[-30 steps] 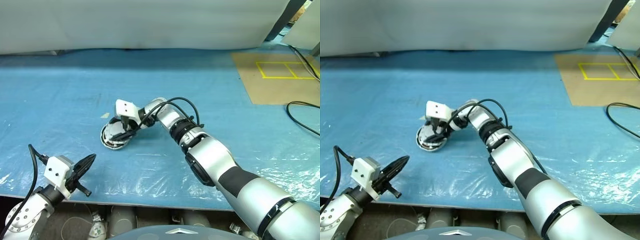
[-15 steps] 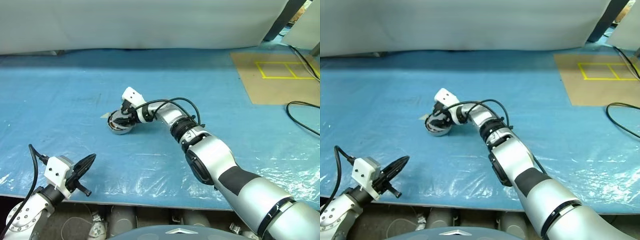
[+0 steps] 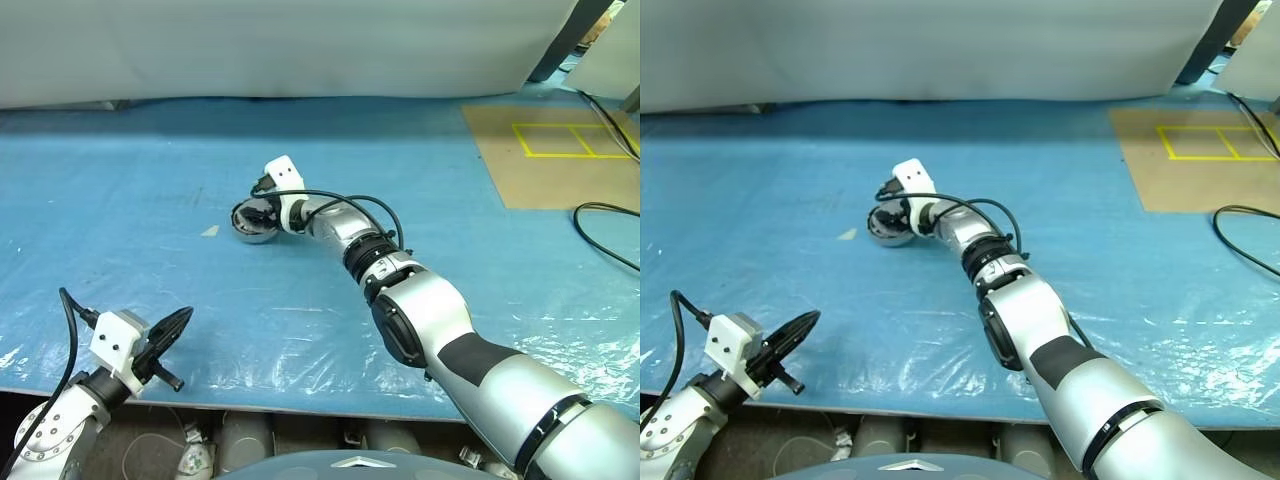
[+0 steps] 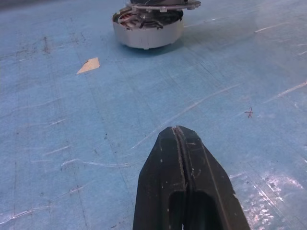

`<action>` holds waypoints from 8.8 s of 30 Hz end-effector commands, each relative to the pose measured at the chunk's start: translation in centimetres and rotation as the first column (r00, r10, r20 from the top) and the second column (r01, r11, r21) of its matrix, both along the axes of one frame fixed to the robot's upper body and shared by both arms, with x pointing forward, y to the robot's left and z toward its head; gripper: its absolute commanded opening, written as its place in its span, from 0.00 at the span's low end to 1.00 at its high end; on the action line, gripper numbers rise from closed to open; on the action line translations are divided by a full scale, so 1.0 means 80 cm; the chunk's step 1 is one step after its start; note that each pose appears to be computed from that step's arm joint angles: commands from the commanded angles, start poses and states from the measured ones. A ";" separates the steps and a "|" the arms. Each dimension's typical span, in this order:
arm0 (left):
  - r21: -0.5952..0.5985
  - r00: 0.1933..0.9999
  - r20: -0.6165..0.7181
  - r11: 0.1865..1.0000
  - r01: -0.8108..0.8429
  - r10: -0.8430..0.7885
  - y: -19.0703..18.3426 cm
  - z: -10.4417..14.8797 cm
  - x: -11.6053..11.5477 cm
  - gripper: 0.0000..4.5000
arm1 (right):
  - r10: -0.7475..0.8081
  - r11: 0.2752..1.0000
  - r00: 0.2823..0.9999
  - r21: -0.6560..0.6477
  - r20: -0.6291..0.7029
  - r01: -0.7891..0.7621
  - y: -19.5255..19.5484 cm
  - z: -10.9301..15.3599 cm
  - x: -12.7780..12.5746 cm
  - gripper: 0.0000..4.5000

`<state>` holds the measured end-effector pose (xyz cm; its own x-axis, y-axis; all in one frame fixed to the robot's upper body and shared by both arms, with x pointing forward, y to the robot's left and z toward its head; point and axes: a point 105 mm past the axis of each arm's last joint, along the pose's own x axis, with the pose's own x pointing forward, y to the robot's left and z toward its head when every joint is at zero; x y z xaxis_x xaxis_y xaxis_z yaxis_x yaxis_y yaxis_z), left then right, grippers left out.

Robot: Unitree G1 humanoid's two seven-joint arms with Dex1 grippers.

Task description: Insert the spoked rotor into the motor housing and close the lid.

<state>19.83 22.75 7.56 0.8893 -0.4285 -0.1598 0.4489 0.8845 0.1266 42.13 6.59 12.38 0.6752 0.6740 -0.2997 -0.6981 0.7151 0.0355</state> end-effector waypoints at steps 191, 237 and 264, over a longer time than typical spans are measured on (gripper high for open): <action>0.000 0.995 0.100 1.000 0.010 -0.010 -0.013 0.011 0.044 0.00 | 0.653 0.520 0.653 -0.399 -0.384 -0.755 -0.076 -0.143 -0.112 0.67; 0.018 0.980 -0.086 0.983 0.182 -0.180 -0.094 -0.052 0.099 0.00 | 0.761 0.648 0.648 -0.006 0.035 -0.762 -0.023 -0.019 -0.104 0.67; -0.075 0.978 -0.096 0.981 0.178 -0.185 -0.097 -0.042 0.090 0.00 | 0.792 0.610 0.606 -0.099 0.070 -0.786 -0.013 -0.039 -0.129 0.67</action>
<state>27.26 16.89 3.81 0.8166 -0.5307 -0.2268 0.5485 0.8359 0.0189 32.18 4.36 8.71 -0.0760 0.9354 -0.3453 -0.9922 -0.1053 -0.0668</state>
